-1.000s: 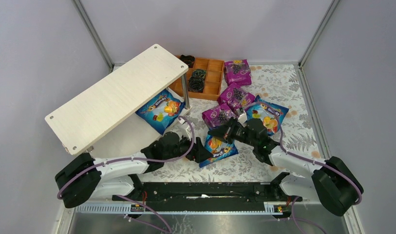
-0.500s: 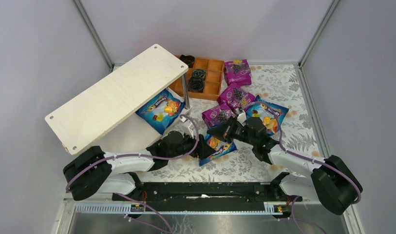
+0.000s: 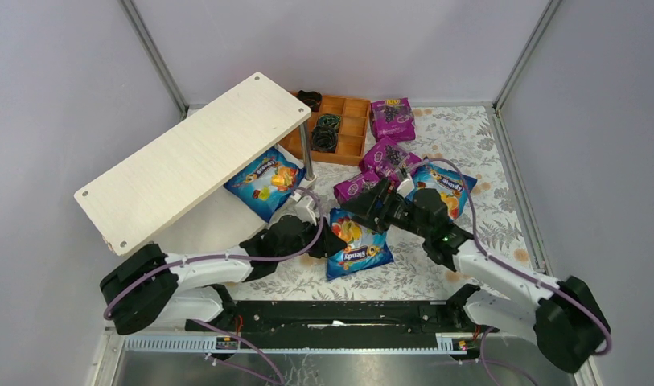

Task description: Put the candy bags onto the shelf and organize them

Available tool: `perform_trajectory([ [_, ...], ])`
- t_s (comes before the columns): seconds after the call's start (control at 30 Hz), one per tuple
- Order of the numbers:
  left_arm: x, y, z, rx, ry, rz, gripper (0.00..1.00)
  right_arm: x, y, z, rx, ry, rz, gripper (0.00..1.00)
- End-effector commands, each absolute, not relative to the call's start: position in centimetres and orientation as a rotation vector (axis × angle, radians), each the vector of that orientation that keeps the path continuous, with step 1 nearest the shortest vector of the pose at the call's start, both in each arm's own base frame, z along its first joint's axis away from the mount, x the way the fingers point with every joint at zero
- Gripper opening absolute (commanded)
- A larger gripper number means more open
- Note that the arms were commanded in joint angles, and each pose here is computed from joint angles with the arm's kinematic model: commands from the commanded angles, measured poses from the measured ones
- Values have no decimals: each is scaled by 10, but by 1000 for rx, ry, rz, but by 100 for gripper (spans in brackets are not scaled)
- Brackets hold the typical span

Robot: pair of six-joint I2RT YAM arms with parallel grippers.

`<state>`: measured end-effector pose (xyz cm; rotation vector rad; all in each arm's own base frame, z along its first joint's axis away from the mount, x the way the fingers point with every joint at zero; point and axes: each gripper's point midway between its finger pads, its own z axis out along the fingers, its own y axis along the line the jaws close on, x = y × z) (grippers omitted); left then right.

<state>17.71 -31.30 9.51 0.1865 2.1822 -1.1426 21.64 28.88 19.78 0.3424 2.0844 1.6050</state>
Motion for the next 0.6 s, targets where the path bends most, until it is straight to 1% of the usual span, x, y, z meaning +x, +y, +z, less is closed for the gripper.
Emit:
perform_trajectory([
  [0.0,198,-322,179,67,1960,-1300,36,217,264,208,246,2077,1366,100],
  [0.07,201,-317,189,31,1953,-1324,33,211,256,207,238,2091,1330,100],
  [0.17,207,-308,207,-43,1919,-1377,19,203,249,202,254,2104,1329,100],
  [0.2,209,-306,214,-63,1904,-1396,17,200,249,200,266,2104,1346,100],
  [0.3,214,-303,235,-105,1864,-1454,15,192,250,199,303,2085,1425,100],
  [0.4,220,-301,259,-153,1826,-1501,7,187,252,199,381,2038,1543,100],
  [0.5,226,-301,285,-193,1777,-1547,1,182,251,200,492,1974,1673,100],
  [0.57,231,-303,304,-211,1735,-1579,0,180,251,203,539,1937,1751,100],
])
